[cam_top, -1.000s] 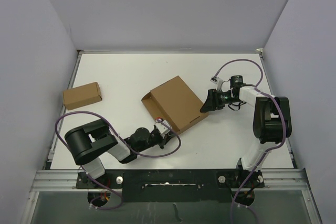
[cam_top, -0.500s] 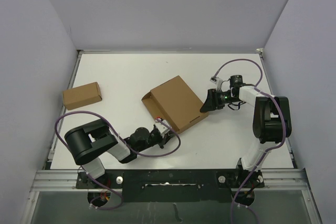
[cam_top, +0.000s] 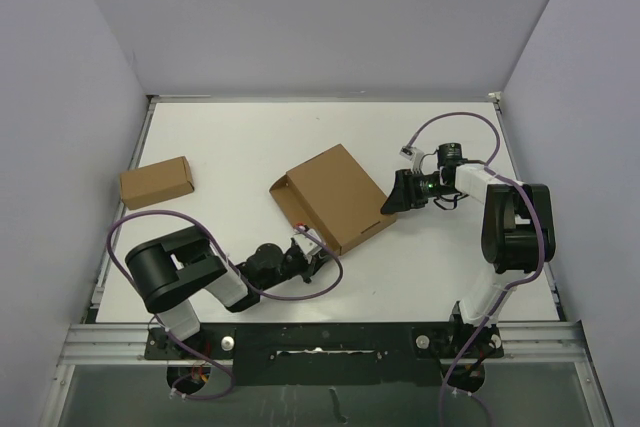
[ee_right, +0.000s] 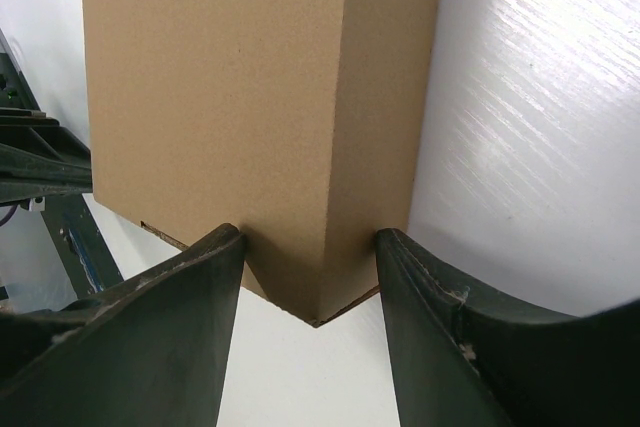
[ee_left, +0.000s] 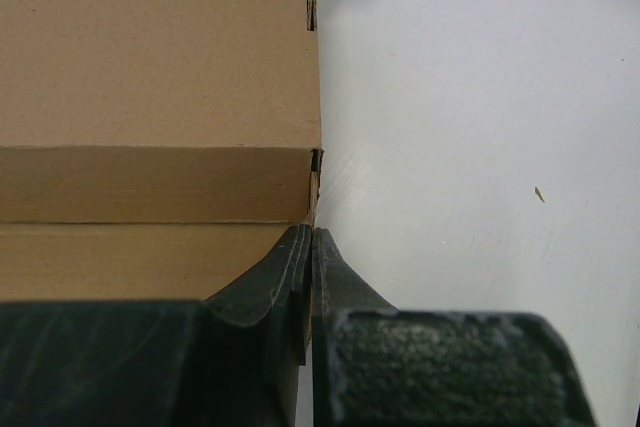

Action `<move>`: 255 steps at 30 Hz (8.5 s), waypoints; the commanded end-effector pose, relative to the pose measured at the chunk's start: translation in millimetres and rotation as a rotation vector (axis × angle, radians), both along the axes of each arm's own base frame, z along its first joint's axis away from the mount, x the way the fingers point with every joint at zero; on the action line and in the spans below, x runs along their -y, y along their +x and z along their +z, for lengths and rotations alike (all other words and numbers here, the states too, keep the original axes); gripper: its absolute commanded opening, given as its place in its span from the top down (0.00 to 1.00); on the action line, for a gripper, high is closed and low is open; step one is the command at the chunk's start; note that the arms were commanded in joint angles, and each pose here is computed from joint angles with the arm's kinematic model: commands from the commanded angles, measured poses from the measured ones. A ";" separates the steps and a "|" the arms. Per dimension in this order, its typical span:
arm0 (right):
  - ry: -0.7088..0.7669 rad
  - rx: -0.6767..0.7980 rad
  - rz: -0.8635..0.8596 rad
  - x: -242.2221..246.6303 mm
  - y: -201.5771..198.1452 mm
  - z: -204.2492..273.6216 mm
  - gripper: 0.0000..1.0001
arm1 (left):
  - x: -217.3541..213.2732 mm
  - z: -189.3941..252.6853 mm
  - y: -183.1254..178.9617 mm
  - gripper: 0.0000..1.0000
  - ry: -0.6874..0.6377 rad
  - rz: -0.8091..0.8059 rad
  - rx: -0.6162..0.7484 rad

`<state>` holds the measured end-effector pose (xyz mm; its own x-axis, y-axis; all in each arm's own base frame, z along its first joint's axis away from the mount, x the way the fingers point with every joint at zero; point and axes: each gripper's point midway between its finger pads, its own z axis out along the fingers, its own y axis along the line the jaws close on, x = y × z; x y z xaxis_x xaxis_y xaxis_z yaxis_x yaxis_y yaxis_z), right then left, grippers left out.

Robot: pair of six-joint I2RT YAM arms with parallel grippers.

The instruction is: Fold the paper box

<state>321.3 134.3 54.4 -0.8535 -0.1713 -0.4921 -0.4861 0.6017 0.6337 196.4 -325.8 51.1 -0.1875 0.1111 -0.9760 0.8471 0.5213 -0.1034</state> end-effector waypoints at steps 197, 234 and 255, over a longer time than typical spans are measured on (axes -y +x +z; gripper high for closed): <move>-0.121 0.048 0.064 1.4 9.1 -19.3 0.47 | -78.6 4.5 187.2 0.87 -0.394 0.720 -1.001; -0.100 0.062 0.079 -1.2 9.1 -13.5 0.47 | -107.5 11.0 227.4 0.55 -0.337 0.776 -0.921; -0.091 0.077 0.074 0.1 11.3 -6.9 0.47 | -114.4 99.0 201.0 0.43 -0.447 0.653 -0.681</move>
